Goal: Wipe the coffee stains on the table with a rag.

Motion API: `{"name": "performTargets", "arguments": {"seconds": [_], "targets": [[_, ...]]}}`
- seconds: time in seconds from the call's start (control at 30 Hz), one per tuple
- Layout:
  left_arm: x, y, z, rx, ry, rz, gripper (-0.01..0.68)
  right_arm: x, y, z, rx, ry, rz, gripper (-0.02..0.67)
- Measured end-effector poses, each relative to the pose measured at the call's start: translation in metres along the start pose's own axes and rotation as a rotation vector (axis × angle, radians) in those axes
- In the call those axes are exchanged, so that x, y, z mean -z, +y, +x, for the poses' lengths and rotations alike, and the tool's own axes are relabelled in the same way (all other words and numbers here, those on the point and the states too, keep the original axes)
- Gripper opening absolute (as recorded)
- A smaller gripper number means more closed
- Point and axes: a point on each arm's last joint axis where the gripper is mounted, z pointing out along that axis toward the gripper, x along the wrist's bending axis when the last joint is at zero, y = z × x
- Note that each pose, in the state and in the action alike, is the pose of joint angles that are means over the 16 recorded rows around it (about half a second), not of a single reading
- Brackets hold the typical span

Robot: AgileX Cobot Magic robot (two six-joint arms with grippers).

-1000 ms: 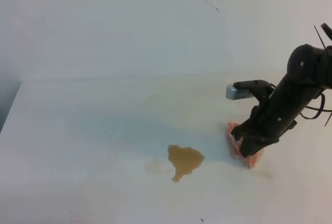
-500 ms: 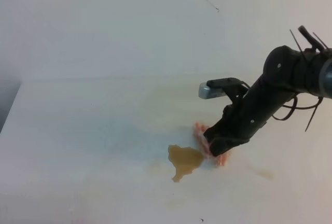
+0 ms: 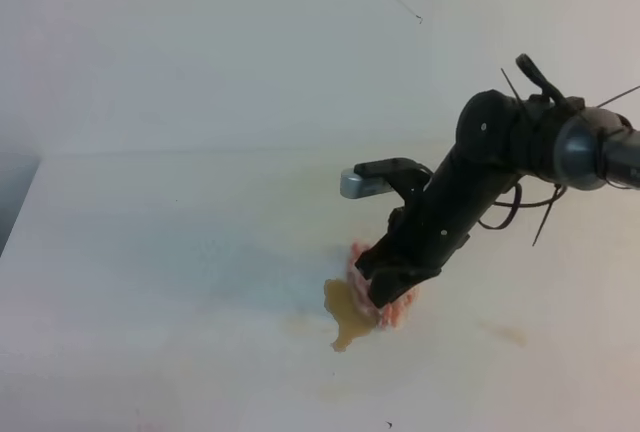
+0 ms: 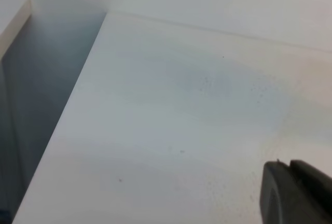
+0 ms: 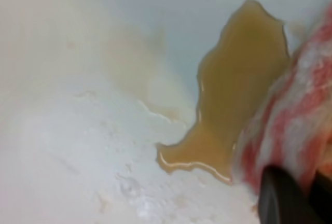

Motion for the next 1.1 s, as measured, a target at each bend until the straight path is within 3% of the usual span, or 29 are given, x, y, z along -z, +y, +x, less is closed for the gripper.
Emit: {"name": "performTargets", "arguments": {"seconds": [0.27,0.73,1.1], "targets": [[0.000,0.000,0.000,0.000,-0.001,-0.002,-0.001,0.001,0.010,0.012,0.037,0.009,-0.015,0.016],[0.000,0.001,0.000,0.000,0.001,0.003,-0.001,-0.019,0.000,0.014,0.052,0.032,0.112,0.007],[0.000,0.001,0.000,0.000,0.000,0.002,-0.001,-0.031,-0.004,0.032,0.101,0.053,0.164,0.011]]}}
